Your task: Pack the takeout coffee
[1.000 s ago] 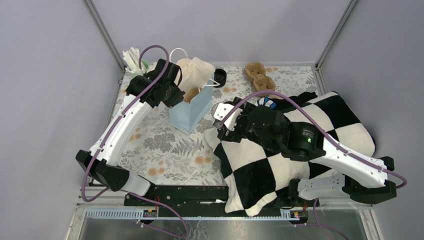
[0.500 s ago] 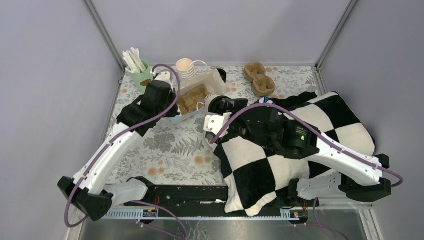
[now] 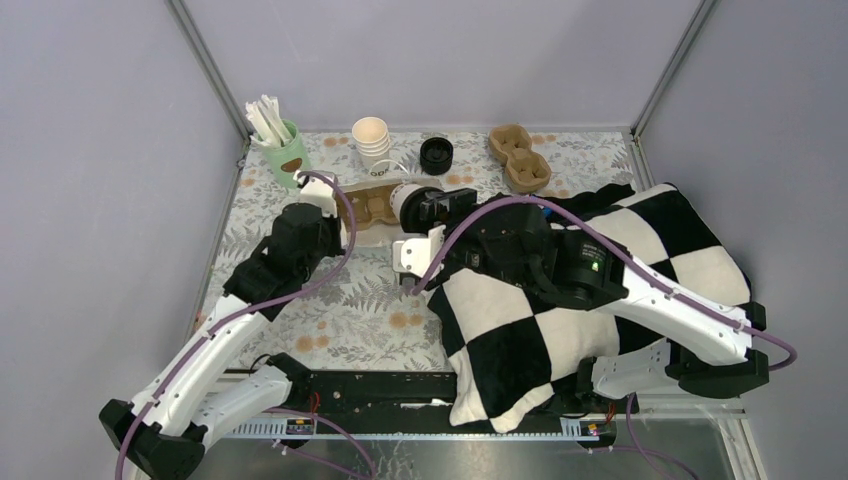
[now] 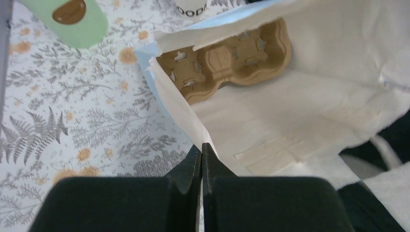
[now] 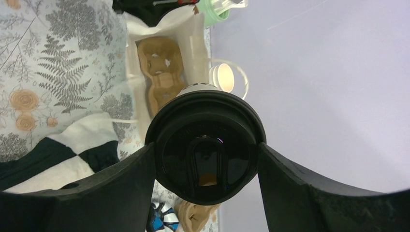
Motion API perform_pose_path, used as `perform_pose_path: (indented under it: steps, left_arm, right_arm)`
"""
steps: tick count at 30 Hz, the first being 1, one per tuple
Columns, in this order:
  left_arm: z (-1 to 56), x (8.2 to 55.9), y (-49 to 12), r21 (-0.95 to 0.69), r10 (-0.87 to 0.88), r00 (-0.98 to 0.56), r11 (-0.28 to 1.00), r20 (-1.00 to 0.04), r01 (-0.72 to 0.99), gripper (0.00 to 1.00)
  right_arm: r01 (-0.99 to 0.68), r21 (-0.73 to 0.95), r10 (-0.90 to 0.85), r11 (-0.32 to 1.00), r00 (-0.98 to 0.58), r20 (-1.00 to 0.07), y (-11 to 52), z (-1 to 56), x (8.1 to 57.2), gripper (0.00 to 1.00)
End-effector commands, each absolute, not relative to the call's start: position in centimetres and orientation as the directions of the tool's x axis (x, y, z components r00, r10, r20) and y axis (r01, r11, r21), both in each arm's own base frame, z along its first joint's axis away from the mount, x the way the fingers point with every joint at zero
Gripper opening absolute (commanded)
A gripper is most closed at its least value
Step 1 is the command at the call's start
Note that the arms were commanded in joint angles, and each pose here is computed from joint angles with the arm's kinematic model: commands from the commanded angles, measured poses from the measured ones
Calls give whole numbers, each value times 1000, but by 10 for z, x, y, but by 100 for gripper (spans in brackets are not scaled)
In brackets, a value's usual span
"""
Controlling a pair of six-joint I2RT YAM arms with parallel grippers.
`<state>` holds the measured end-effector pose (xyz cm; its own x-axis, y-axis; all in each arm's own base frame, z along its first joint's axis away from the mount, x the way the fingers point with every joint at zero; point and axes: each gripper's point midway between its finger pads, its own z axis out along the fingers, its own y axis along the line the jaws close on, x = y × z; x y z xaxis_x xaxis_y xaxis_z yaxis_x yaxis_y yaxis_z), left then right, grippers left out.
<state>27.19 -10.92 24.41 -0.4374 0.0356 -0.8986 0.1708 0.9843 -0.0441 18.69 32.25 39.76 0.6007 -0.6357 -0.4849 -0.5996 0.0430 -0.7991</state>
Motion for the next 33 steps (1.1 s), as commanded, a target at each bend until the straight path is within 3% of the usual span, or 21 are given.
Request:
perform_pose_path:
  steps: [1, 8, 16, 19, 33]
  left_arm:
    - [280, 297, -107, -8, 28, -244, 990, -969, 144, 0]
    - [253, 297, -110, -60, -24, -268, 990, -963, 126, 0]
    - [236, 291, -100, -50, -22, -316, 995, -948, 81, 0]
    - [227, 289, -100, -54, -25, -335, 996, -942, 75, 0]
    - [213, 279, -107, -136, -94, -373, 987, -923, 87, 0]
  right_arm:
    - [-577, -812, -589, 88, 627, -509, 315, 441, 183, 50]
    - [-575, -818, -616, 19, 638, -462, 321, 405, 185, 49]
    - [-664, -748, -549, 17, 619, -562, 331, 408, 167, 47]
    - [-669, -743, -573, -19, 617, -540, 326, 389, 166, 47]
    - [-656, -750, -597, -84, 636, -489, 354, 335, 212, 44]
